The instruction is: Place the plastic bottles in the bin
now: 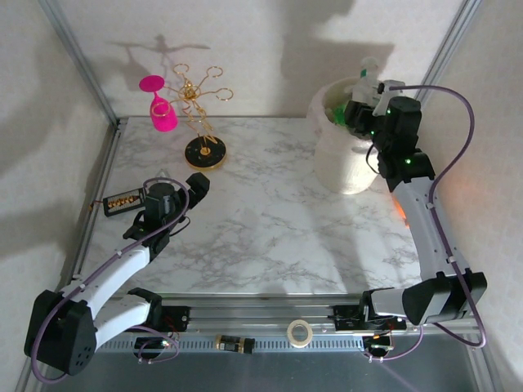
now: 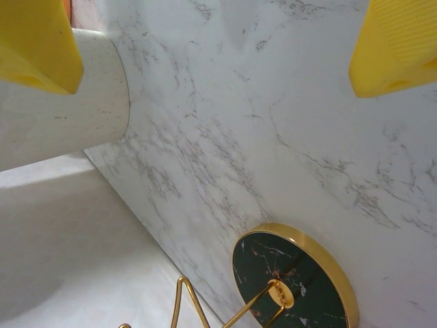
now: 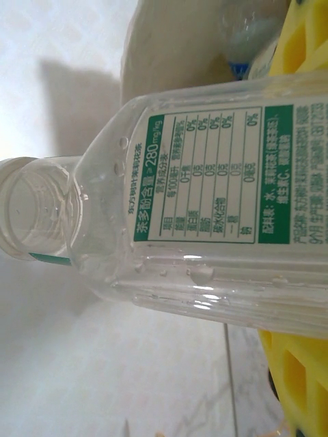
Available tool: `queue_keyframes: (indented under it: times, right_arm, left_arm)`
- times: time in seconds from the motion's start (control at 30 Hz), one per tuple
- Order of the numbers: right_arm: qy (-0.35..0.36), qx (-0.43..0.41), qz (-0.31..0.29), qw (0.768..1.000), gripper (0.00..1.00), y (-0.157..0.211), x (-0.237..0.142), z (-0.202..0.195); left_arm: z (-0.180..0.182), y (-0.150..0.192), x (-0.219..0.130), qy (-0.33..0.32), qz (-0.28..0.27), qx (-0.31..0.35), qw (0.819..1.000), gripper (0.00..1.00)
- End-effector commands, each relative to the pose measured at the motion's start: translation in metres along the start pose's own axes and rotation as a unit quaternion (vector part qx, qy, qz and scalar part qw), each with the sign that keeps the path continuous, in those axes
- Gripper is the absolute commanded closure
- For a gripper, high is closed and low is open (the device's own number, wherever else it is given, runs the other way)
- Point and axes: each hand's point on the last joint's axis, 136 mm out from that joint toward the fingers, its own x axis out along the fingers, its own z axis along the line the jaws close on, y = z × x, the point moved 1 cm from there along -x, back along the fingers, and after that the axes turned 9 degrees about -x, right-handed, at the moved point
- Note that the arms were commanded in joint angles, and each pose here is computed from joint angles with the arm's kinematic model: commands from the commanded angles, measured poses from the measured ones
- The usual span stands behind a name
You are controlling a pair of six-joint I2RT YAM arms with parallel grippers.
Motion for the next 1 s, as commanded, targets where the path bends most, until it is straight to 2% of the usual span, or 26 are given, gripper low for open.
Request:
queue_keyframes:
  times: [0.0,0.23,0.4,0.6,0.73,0.97]
  right_arm:
    - [0.027,0.026,-0.016,0.999,0.58,0.003,0.006,-0.017]
    - [0.068,0.042,0.016,0.997,0.56,0.033,0.023,-0.043]
    - [0.074,0.051,0.018,0.996,0.52,0.040,0.027,-0.052]
    - [0.082,0.047,0.017,0.995,0.27,0.034,0.026,-0.055]
    - [0.089,0.042,-0.002,0.995,0.02,0.019,0.015,-0.056]
    - [0.084,0.042,-0.031,0.995,0.01,-0.004,-0.011,-0.052]
  left_arm:
    - [0.002,-0.001,-0.003,0.001,-0.003,0.005,1.000,0.00]
    - [0.001,-0.006,-0.005,0.000,-0.015,0.001,1.000,0.00]
    - [0.001,-0.009,-0.007,0.000,-0.023,-0.002,1.000,0.00]
    - [0.001,-0.010,-0.009,0.001,-0.026,-0.002,1.000,0.01]
    - [0.001,-0.011,-0.009,0.001,-0.029,-0.001,1.000,0.00]
    - [-0.003,-0.015,-0.011,0.008,-0.040,0.002,0.999,0.00]
